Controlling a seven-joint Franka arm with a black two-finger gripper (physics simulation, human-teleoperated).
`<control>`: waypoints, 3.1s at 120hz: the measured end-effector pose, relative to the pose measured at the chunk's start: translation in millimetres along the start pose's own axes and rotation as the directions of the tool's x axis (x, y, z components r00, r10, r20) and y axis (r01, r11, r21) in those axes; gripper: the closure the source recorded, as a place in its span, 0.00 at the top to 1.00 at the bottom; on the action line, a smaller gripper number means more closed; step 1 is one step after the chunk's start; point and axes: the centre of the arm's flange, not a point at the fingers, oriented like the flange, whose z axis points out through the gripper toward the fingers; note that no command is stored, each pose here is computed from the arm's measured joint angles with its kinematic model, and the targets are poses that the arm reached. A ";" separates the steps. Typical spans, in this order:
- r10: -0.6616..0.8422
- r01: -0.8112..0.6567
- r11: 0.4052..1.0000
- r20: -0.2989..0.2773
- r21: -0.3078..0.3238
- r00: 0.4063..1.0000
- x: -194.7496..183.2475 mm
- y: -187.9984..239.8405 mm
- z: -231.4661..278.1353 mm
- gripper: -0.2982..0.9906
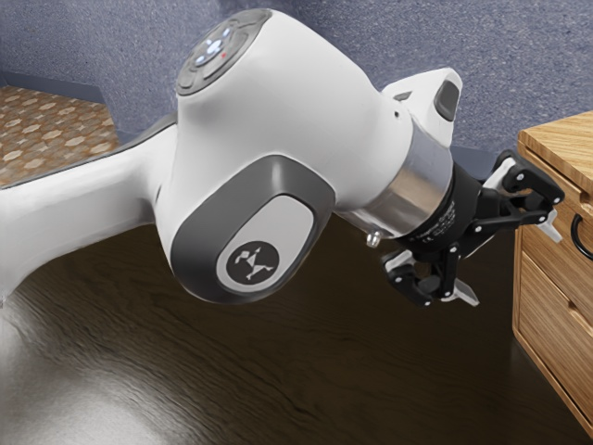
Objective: Pull the drawer handle with one arm to open the drawer
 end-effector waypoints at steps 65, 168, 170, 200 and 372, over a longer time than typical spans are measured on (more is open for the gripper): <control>-0.021 0.022 0.999 0.018 -0.023 1.000 -2.4 8.1 23.6 0.77; -0.030 0.030 1.000 0.052 -0.003 0.998 -4.5 16.2 59.3 0.77; -0.032 0.032 0.999 0.051 -0.002 0.998 -3.0 15.7 59.4 0.77; -0.050 0.049 0.999 0.045 0.014 0.998 4.5 4.0 71.4 0.76; -0.131 0.129 0.991 -0.081 -0.038 0.988 -9.7 -110.6 -6.3 0.77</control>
